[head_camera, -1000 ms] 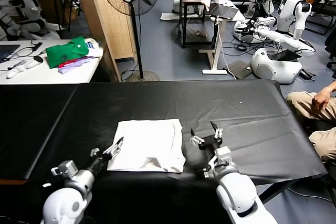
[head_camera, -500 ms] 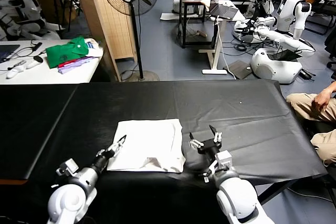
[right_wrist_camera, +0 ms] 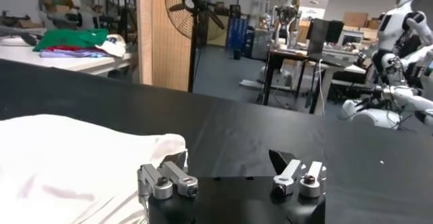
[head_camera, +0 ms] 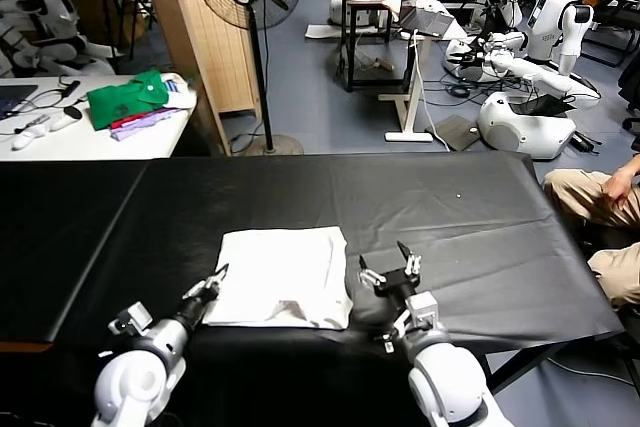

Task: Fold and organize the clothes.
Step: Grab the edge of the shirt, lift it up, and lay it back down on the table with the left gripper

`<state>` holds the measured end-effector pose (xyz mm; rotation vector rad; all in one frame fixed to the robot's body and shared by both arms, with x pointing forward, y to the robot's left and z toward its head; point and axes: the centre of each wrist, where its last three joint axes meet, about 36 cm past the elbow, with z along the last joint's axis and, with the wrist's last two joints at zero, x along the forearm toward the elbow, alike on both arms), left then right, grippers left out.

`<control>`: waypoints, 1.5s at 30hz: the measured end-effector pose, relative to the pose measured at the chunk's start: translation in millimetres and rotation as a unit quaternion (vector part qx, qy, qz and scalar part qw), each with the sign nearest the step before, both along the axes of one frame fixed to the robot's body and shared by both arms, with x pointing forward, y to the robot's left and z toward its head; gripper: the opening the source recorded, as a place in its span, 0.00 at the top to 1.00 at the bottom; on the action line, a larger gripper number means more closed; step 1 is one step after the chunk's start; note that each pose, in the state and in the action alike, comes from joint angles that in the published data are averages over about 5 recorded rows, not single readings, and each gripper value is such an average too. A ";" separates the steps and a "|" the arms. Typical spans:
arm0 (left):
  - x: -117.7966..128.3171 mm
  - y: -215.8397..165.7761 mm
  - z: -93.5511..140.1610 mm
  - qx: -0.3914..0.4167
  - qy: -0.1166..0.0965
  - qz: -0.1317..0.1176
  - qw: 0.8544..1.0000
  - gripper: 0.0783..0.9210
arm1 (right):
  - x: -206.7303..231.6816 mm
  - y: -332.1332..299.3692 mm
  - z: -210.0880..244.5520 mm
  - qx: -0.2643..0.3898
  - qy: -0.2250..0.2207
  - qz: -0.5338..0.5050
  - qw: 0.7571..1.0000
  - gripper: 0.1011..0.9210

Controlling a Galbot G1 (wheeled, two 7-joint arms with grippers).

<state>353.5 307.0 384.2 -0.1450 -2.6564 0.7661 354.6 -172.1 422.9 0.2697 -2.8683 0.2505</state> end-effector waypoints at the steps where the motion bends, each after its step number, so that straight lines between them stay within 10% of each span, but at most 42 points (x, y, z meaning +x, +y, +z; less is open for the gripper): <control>1: -0.9 -0.5 2.0 0.022 -0.010 0.000 1.000 0.91 | -0.5 -0.4 -0.2 -0.003 0.002 -0.003 1.000 0.15; 8: -8.2 9.4 22.1 0.255 -0.069 0.006 0.965 0.92 | -2.3 -2.4 -1.6 -0.014 0.008 -0.013 1.000 0.15; 26: -15.6 105.4 119.1 0.611 -0.106 0.000 0.784 0.92 | 8.3 2.6 -4.2 -0.010 0.008 -0.010 1.000 0.15; 29: -18.3 91.6 134.5 0.597 -0.115 -0.003 0.794 0.92 | 9.1 2.8 -5.1 -0.009 0.009 -0.011 1.000 0.15; 33: -25.0 54.7 136.0 0.523 -0.132 -0.024 0.842 0.92 | 6.6 0.8 -9.1 -0.010 0.014 -0.012 1.000 0.15; 38: -30.8 -4.2 98.9 0.408 -0.130 -0.063 0.902 0.92 | 1.3 -4.7 -10.9 -0.003 0.016 -0.009 1.000 0.15; 45: -23.4 -93.3 46.4 0.308 -0.137 -0.123 0.933 0.87 | -7.2 -9.7 -4.1 0.061 0.051 0.000 0.997 0.15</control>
